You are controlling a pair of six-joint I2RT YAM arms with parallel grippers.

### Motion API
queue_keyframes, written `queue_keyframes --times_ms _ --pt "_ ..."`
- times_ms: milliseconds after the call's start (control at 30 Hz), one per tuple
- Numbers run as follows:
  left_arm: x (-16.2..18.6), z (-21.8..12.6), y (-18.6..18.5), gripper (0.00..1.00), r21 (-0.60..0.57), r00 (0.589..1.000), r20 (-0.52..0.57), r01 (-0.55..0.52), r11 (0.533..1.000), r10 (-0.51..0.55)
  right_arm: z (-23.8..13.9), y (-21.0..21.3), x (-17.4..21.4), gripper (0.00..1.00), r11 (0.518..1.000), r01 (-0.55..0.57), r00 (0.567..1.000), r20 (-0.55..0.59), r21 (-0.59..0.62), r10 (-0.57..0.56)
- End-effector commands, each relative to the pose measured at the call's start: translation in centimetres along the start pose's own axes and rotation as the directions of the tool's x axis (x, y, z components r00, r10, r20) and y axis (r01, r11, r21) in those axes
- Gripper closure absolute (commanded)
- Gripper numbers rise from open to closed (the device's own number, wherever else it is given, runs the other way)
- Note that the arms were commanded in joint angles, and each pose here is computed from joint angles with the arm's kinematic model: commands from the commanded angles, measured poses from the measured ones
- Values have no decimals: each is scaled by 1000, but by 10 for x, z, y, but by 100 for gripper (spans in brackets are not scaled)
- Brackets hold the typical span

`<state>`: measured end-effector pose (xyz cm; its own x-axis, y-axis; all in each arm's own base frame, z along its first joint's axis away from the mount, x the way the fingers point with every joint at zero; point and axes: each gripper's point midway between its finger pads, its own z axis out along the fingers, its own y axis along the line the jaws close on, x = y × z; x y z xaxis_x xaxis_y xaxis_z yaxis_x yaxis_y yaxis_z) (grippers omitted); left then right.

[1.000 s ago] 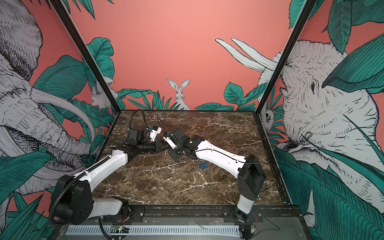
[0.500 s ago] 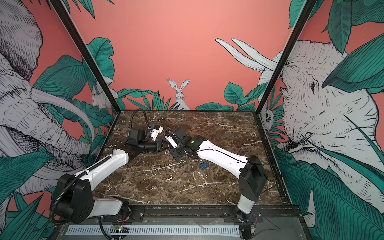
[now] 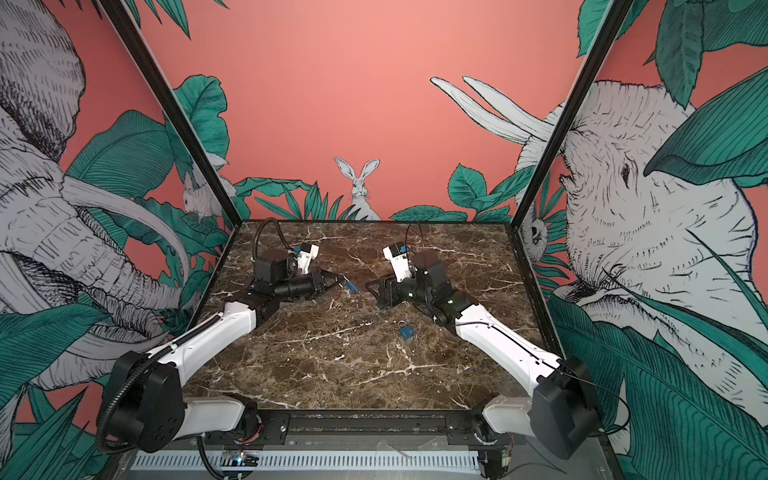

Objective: Lock with the key

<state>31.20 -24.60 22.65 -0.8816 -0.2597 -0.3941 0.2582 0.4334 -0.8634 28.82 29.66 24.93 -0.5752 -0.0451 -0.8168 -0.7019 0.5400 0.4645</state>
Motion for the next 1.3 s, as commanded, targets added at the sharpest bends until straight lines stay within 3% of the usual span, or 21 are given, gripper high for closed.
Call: queue_keyframes --times_ms 0,467,667,1267 --pt "-16 -12 -51 100 90 996 69 -58 994 51 -5 29 -28 40 986 85 990 127 -141 -67" --pt "-16 -16 -91 100 134 996 64 -76 988 68 11 36 -40 48 967 158 979 163 -202 -126" --pt "-17 -16 -99 100 149 996 62 -79 986 71 12 32 -43 60 968 178 975 162 -175 -150" --pt "-18 -19 -114 100 186 995 73 -86 979 74 23 23 -44 64 972 187 977 133 -144 -168"
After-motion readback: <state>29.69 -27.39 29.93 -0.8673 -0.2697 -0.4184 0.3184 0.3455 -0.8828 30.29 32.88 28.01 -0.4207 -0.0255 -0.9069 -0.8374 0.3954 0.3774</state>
